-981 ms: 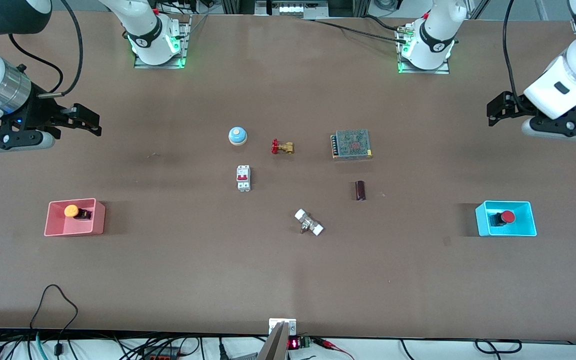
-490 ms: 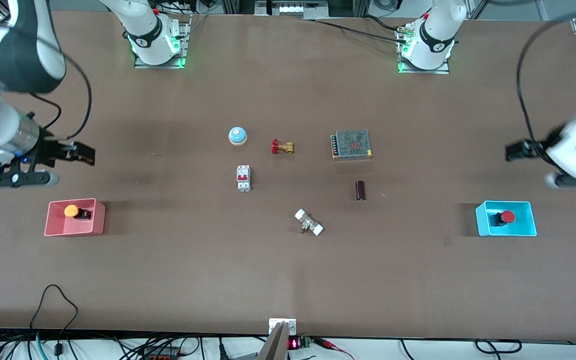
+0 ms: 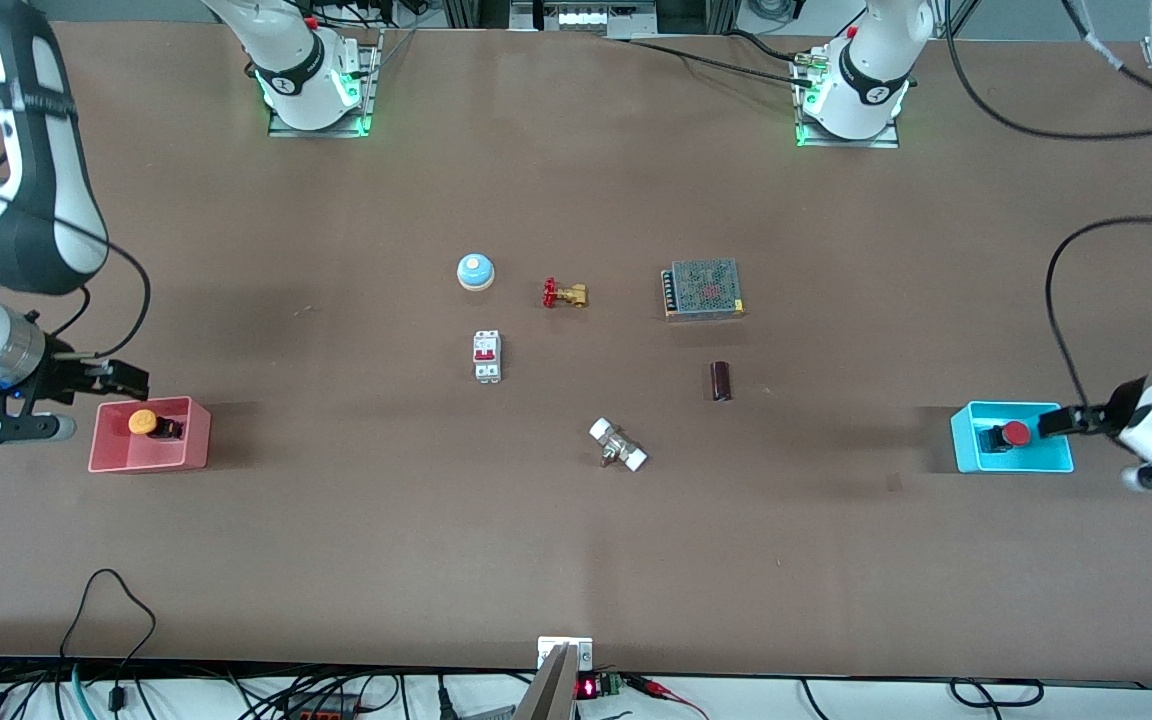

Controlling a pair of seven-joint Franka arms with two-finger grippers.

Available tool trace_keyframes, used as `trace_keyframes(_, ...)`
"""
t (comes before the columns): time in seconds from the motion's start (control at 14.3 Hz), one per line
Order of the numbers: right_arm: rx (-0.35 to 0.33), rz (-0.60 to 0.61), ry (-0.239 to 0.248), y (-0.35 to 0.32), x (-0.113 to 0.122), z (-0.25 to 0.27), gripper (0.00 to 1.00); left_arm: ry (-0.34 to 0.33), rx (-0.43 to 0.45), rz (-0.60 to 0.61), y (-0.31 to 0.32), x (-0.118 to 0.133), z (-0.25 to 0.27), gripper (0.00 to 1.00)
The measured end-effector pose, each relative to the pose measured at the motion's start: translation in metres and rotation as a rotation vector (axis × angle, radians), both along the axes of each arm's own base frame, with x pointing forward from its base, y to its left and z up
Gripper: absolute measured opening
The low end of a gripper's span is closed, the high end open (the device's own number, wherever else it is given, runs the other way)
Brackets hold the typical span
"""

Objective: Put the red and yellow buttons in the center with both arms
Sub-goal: 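Lower both grippers and grasp the yellow and red buttons in the boxes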

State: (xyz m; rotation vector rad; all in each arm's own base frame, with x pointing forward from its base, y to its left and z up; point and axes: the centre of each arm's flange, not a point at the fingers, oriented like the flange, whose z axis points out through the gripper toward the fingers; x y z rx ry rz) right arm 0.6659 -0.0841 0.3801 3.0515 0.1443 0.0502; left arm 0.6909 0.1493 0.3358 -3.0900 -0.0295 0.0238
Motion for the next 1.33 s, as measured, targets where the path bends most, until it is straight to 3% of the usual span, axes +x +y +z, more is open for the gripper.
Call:
trace_keyframes(0.35, -0.001, 0.021, -0.050, -0.008, 0.014, -0.044, 1.00, -0.051, 0.003, -0.084, 0.010, 0.005, -0.078, 1.00)
trace_keyframes(0.84, 0.000, 0.044, -0.055, -0.025, 0.017, -0.088, 1.00, -0.003, -0.014, -0.087, 0.014, -0.017, -0.117, 0.96)
trace_keyframes(0.91, 0.000, 0.049, -0.055, -0.028, 0.017, -0.093, 1.00, 0.005, -0.016, -0.088, 0.013, -0.020, -0.121, 0.88)
trace_keyframes(1.05, 0.002, 0.045, -0.044, -0.033, 0.016, -0.103, 1.00, 0.018, -0.020, -0.088, 0.011, -0.024, -0.127, 0.82)
trace_keyframes(1.33, 0.006, 0.044, -0.040, -0.037, 0.009, -0.125, 1.00, 0.017, -0.023, -0.092, 0.009, -0.024, -0.127, 0.40)
